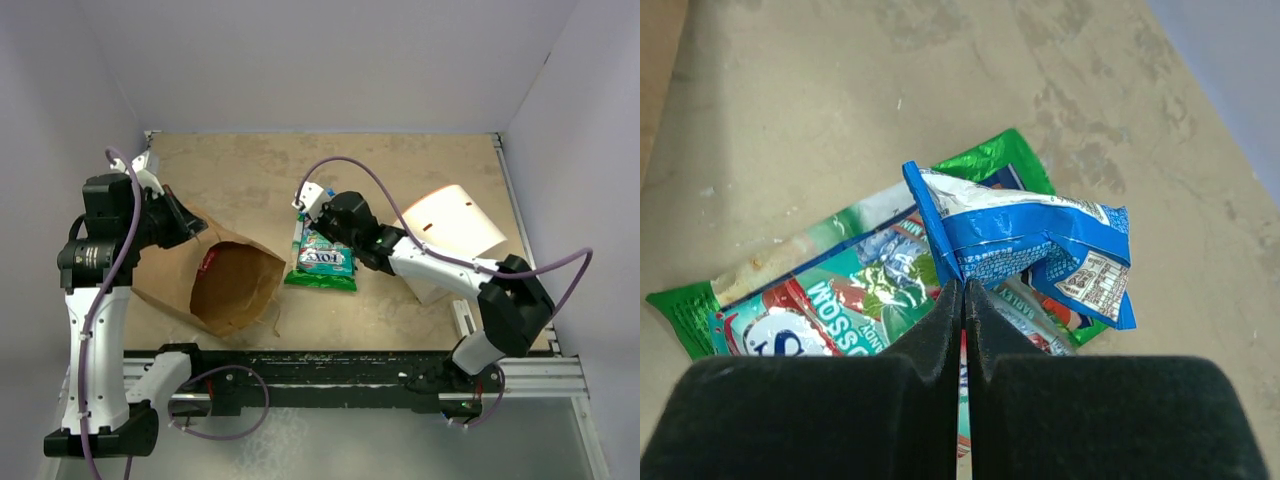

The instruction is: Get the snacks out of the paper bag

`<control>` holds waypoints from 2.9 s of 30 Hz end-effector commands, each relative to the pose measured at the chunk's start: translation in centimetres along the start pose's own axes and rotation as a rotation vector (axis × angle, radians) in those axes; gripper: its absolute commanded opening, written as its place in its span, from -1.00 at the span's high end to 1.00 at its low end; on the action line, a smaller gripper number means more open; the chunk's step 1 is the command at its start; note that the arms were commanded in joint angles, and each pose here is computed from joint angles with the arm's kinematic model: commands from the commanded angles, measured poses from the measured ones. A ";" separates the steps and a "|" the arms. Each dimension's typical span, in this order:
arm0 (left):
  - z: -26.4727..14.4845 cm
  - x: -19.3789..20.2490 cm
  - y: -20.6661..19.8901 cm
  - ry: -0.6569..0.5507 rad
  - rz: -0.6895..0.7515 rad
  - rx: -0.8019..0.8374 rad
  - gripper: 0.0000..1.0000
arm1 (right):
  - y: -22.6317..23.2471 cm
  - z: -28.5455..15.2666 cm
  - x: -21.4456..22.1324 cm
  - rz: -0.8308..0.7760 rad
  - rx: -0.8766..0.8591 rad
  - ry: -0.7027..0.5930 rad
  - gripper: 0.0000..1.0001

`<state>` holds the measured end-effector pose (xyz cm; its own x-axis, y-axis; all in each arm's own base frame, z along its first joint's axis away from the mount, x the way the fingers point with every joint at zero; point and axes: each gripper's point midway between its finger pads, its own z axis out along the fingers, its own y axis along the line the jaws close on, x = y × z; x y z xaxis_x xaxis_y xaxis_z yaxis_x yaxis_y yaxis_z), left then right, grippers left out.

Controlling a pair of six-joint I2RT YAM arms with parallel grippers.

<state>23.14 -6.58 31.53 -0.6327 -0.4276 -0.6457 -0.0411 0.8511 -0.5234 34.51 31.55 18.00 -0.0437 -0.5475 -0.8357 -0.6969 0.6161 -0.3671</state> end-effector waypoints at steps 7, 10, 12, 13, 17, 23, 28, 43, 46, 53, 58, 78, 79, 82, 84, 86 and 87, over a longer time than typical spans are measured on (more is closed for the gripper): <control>-0.7 -0.2 -1.3 -0.026 -0.017 0.061 1.00 | -0.7 0.3 2.1 -0.046 0.040 0.043 1.00; -0.8 -0.1 -1.2 -0.029 -0.017 0.057 1.00 | -0.8 -0.1 2.2 -0.046 0.041 0.047 1.00; -0.8 -0.1 -1.2 -0.026 -0.016 0.058 1.00 | -0.1 -0.4 3.8 -0.040 0.024 0.080 1.00; -0.8 -0.1 -1.2 -0.026 -0.016 0.058 1.00 | -0.1 -0.5 3.9 -0.033 0.023 0.083 1.00; -0.8 -0.4 -1.4 -0.031 -0.011 0.063 1.00 | 0.1 -0.8 4.2 -0.023 0.016 0.092 1.00; -0.6 -0.7 -1.5 -0.030 -0.011 0.067 1.00 | 0.2 -2.1 3.9 -0.011 0.004 0.077 1.00; -0.3 -0.9 -1.7 -0.027 -0.016 0.078 1.00 | -0.4 -1.8 4.5 -0.025 0.043 0.089 1.00; -0.2 -0.9 -1.8 -0.026 -0.020 0.081 1.00 | 0.4 -2.4 3.8 -0.011 -0.020 0.092 0.54; -0.1 -0.8 -1.7 -0.023 -0.021 0.082 1.00 | 0.1 -3.3 2.8 -0.012 -0.022 0.073 0.36; 0.1 -0.1 -1.3 -0.008 -0.026 0.076 1.00 | -0.7 -5.7 -1.0 -0.086 -0.047 -0.049 -0.17; 0.0 0.1 -1.4 -0.005 -0.027 0.080 1.00 | 2.5 -6.7 -4.2 -0.189 -0.225 -0.231 -0.29; -2.9 1.7 -4.7 0.009 0.131 0.292 1.00 | 22.5 -2.5 -12.2 -0.519 -0.526 -0.702 -0.31; -3.0 2.0 -4.7 0.015 0.130 0.294 1.00 | 22.5 -1.6 -12.4 -0.491 -0.492 -0.698 -0.31; -3.3 2.7 -4.6 0.029 0.123 0.292 1.00 | 23.1 0.2 -12.6 -0.428 -0.440 -0.691 -0.34; -3.5 3.2 -4.2 0.035 0.116 0.277 1.00 | 23.9 1.3 -12.7 -0.411 -0.433 -0.676 -0.34; -3.8 3.3 -4.2 0.035 0.118 0.274 1.00 | 24.1 2.3 -13.2 -0.349 -0.399 -0.676 -0.35; -4.0 3.3 -4.3 0.034 0.119 0.275 1.00 | 24.2 2.9 -13.2 -0.316 -0.382 -0.674 -0.35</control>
<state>18.78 -10.25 33.39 -0.6580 -0.3377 -0.6730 0.2041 0.7804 -0.5911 18.88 52.80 14.07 0.5866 -0.2441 -0.7722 -0.7986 -0.0157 -0.6016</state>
